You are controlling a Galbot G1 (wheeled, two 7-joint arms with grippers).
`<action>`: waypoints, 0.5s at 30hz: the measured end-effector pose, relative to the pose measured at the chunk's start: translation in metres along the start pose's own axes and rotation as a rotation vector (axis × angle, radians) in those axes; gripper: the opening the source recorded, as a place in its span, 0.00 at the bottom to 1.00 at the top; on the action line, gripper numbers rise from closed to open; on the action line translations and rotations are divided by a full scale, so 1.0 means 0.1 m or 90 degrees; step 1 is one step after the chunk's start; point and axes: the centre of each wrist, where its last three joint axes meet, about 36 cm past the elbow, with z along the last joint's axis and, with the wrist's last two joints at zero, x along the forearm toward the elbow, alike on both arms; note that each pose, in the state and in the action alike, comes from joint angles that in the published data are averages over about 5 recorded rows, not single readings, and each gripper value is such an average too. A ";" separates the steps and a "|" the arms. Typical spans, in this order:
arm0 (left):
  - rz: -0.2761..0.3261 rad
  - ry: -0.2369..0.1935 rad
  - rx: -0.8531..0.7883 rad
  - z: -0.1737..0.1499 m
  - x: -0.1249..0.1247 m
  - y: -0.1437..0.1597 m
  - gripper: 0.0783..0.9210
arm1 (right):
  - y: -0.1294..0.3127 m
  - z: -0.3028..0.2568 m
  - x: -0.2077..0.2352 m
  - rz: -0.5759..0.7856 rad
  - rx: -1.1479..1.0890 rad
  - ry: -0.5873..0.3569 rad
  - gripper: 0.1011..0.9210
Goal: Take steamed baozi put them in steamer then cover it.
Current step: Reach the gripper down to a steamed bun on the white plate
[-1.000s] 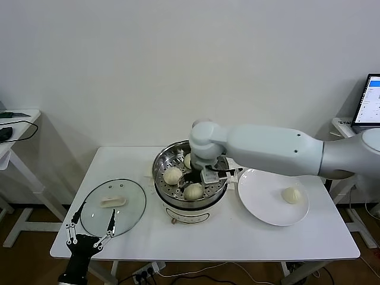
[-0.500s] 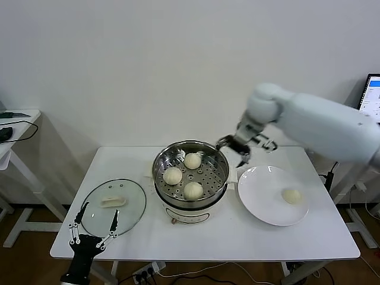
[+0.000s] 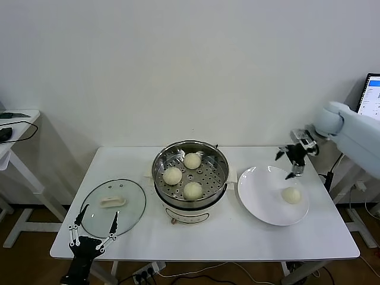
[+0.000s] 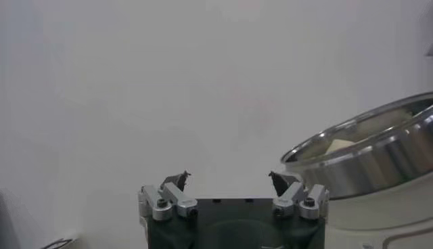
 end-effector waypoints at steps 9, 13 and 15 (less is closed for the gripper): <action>0.008 0.005 -0.001 0.00 0.04 -0.03 0.88 | 0.21 0.34 -0.45 -0.019 -0.064 0.025 0.88; 0.010 0.008 -0.003 0.00 0.06 -0.03 0.88 | 0.24 0.39 -0.62 -0.027 -0.075 0.037 0.88; 0.011 0.011 -0.004 0.01 0.07 -0.03 0.88 | 0.25 0.41 -0.69 -0.031 -0.078 0.042 0.88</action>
